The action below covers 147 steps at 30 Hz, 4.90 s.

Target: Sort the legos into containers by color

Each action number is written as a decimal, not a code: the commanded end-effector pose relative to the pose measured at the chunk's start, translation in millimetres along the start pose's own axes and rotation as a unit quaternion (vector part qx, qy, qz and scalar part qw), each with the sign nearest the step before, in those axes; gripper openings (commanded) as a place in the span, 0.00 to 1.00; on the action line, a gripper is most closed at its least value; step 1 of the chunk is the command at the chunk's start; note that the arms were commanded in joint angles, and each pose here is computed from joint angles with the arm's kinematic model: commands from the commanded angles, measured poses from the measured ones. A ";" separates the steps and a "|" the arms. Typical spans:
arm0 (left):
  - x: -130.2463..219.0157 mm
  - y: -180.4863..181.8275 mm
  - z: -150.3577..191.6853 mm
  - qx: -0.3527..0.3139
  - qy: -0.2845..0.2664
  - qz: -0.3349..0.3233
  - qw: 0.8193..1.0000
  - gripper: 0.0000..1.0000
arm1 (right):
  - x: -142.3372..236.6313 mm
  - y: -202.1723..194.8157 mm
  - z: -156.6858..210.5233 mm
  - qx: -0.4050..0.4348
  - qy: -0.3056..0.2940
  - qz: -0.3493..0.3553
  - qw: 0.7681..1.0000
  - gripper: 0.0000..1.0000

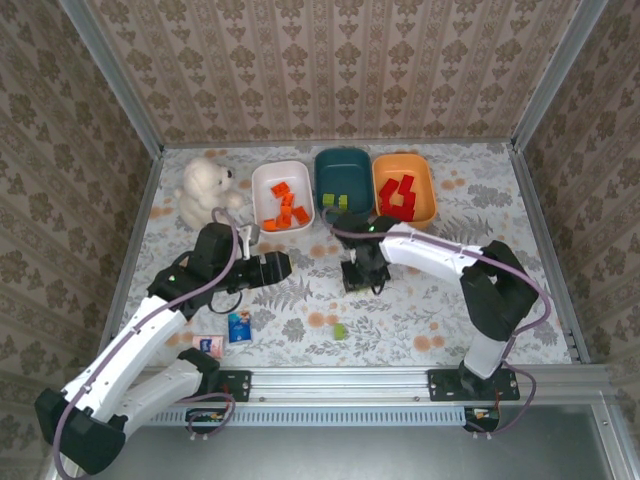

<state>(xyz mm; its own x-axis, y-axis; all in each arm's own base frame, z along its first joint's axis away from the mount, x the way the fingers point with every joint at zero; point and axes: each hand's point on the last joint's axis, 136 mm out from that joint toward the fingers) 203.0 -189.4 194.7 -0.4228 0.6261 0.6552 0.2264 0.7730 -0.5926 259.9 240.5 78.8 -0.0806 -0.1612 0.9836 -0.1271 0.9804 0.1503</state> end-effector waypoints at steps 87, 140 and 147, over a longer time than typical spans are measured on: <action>37.7 13.5 38.5 0.046 0.048 0.027 0.997 0.81 | -53.8 57.1 112.6 0.031 0.152 -0.019 0.988 0.55; -44.1 -10.8 -152.6 0.088 -0.065 0.088 0.990 0.80 | -23.0 -69.3 -246.6 -0.124 -0.134 0.123 0.975 0.20; -41.4 -12.0 -149.1 0.083 -0.059 0.088 0.991 0.80 | -28.3 -65.0 -250.4 -0.122 -0.131 0.107 0.978 0.38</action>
<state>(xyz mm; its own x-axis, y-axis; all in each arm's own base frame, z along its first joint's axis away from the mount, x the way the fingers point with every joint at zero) 349.7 -209.3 235.8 -0.4873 0.7173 0.4981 0.1155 0.6183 -0.7774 513.9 208.1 61.9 -0.3272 0.0717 0.9422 0.1504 0.9884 -0.0230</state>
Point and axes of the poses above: each hand's point on the last joint's axis, 136 mm out from that joint toward the fingers, its own x axis back along the fingers, its own y axis along the line the jaws close on, z = x × y, and after that the axes turned 3 degrees about -x, right-handed
